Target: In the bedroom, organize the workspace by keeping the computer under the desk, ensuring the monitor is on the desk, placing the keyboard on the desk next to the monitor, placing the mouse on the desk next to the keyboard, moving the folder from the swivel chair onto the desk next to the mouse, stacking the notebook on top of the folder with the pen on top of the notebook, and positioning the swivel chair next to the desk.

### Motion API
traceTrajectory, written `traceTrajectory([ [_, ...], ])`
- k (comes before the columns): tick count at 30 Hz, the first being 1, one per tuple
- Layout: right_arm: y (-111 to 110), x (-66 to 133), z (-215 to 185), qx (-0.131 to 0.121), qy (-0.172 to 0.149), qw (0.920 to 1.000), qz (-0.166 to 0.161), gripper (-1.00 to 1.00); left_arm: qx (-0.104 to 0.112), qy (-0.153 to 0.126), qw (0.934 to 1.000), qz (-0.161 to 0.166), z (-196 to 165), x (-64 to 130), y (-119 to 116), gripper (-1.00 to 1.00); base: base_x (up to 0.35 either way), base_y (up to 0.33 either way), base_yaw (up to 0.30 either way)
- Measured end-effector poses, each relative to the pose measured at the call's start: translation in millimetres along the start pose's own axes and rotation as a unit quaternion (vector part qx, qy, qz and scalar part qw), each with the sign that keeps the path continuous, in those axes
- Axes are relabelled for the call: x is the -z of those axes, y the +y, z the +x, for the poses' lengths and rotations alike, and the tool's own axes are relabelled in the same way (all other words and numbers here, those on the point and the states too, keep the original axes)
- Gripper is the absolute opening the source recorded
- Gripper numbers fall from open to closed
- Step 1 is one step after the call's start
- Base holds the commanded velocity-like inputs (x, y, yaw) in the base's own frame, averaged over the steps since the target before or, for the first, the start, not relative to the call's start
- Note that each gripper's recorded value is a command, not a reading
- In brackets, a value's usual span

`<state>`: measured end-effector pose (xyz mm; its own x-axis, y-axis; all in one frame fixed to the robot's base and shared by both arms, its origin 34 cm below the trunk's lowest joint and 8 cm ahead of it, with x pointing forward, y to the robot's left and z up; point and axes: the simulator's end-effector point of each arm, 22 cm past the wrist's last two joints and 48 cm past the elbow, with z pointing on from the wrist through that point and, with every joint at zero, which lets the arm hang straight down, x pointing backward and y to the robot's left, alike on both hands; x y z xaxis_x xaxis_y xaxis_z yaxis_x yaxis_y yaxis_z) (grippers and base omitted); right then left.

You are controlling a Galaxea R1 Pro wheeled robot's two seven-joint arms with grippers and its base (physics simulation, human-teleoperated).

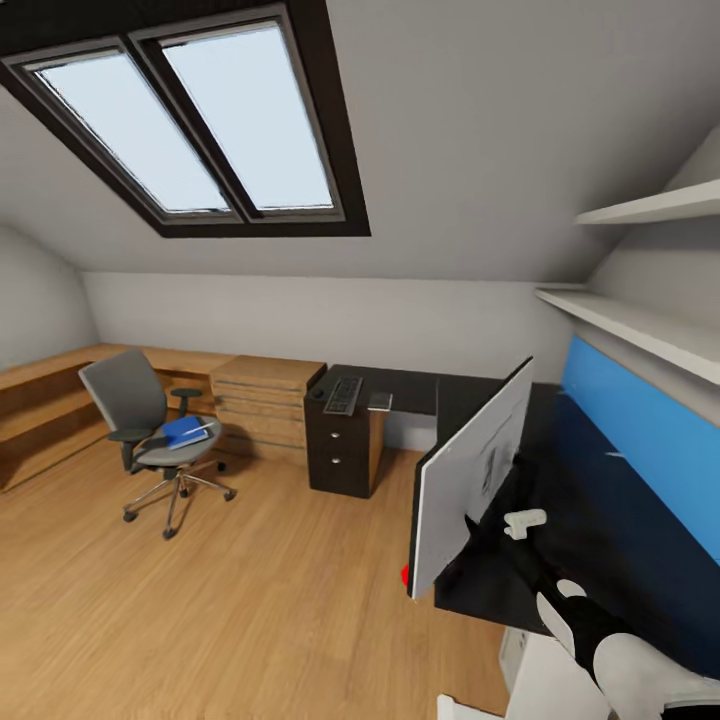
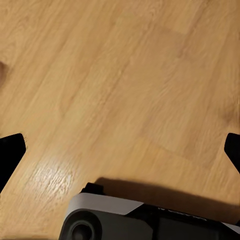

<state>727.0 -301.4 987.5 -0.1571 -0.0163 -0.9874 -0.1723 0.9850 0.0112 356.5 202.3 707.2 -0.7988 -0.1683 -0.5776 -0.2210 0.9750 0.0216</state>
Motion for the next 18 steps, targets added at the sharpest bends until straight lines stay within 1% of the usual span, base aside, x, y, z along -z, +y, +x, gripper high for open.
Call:
traceTrajectory([
  [12,-0.1,0.3,-2.2,0.000,-0.002,1.0000,0.000,1.00,0.000,-0.002,1.0000,0.000,-1.3,0.1,0.1,1.00,0.002,0.000,0.264],
  [14,-0.1,0.7,-2.5,0.000,-0.002,1.0000,0.000,1.00,0.000,-0.002,1.0000,-0.001,-1.6,0.2,0.6,1.00,0.151,0.000,0.138],
  [18,0.5,0.5,-2.2,0.002,-0.002,1.0000,-0.001,1.00,0.001,-0.003,1.0000,-0.001,-2.0,0.0,1.1,1.00,0.156,0.000,0.046],
])
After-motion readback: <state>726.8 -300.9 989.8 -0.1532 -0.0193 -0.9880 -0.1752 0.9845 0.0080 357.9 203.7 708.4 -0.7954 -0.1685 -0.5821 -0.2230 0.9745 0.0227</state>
